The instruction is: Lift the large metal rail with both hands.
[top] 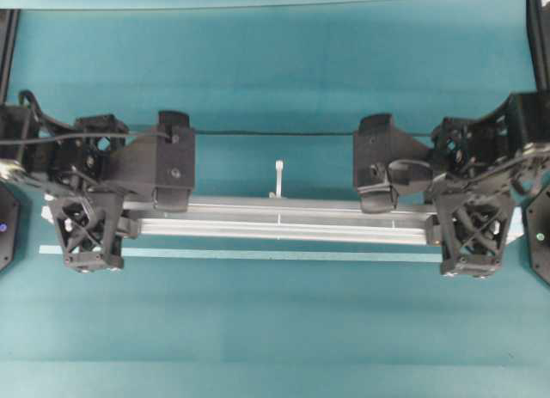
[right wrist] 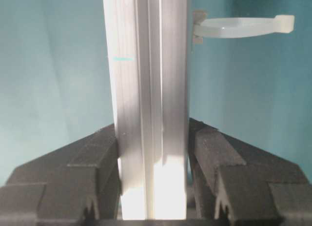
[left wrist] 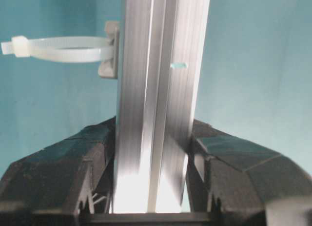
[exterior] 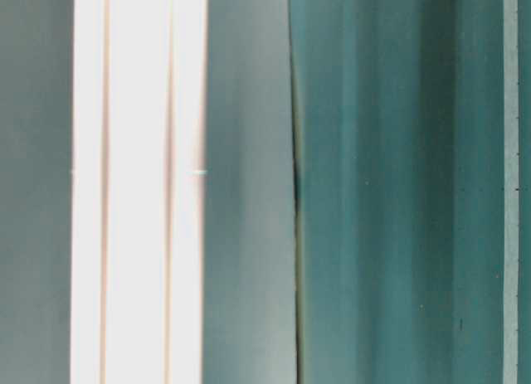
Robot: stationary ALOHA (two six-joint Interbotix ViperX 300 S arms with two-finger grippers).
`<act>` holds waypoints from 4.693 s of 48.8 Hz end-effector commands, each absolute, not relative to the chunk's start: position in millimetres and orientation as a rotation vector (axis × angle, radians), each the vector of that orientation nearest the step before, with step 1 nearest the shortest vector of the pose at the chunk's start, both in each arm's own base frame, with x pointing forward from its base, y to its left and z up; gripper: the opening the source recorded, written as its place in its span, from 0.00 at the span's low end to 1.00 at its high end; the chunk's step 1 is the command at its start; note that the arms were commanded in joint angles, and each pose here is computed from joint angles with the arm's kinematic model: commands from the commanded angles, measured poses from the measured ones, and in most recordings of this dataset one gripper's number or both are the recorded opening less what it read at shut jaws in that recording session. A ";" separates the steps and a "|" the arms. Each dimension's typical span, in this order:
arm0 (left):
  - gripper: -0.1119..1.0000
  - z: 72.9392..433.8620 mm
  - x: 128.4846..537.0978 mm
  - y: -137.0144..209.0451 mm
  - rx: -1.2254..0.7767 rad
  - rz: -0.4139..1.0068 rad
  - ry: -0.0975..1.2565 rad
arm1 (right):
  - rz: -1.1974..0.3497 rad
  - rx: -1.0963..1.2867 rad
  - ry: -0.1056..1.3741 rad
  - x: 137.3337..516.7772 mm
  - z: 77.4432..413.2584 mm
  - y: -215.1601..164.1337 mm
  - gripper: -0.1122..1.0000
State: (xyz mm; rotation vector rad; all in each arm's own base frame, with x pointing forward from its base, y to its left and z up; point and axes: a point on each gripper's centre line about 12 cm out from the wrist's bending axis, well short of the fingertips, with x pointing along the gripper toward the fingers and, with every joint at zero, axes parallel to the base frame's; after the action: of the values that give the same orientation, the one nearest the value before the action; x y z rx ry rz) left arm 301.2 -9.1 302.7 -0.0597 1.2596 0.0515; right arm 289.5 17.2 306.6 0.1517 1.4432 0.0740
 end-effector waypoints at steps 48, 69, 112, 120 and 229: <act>0.42 434.1 293.1 -15.5 -0.072 0.044 1.162 | 0.027 0.261 1.301 276.9 429.4 27.2 0.45; 0.42 433.4 292.0 -15.4 -0.072 0.044 1.165 | 0.022 0.254 1.259 277.8 442.2 25.8 0.45; 0.42 298.2 289.6 -6.5 -0.077 0.069 1.250 | -0.022 0.141 1.372 278.4 296.1 12.2 0.45; 0.42 267.7 291.5 1.3 -0.082 0.080 1.220 | -0.073 0.085 1.373 272.4 253.3 0.1 0.45; 0.42 124.1 291.7 -5.5 -0.082 0.059 1.206 | -0.062 0.092 1.358 288.1 110.8 7.5 0.45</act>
State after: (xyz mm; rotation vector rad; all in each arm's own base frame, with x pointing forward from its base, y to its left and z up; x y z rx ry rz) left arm 286.2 -5.3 118.3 -0.0774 1.2366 0.0597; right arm 288.9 6.0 115.8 0.0828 1.3538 -0.0582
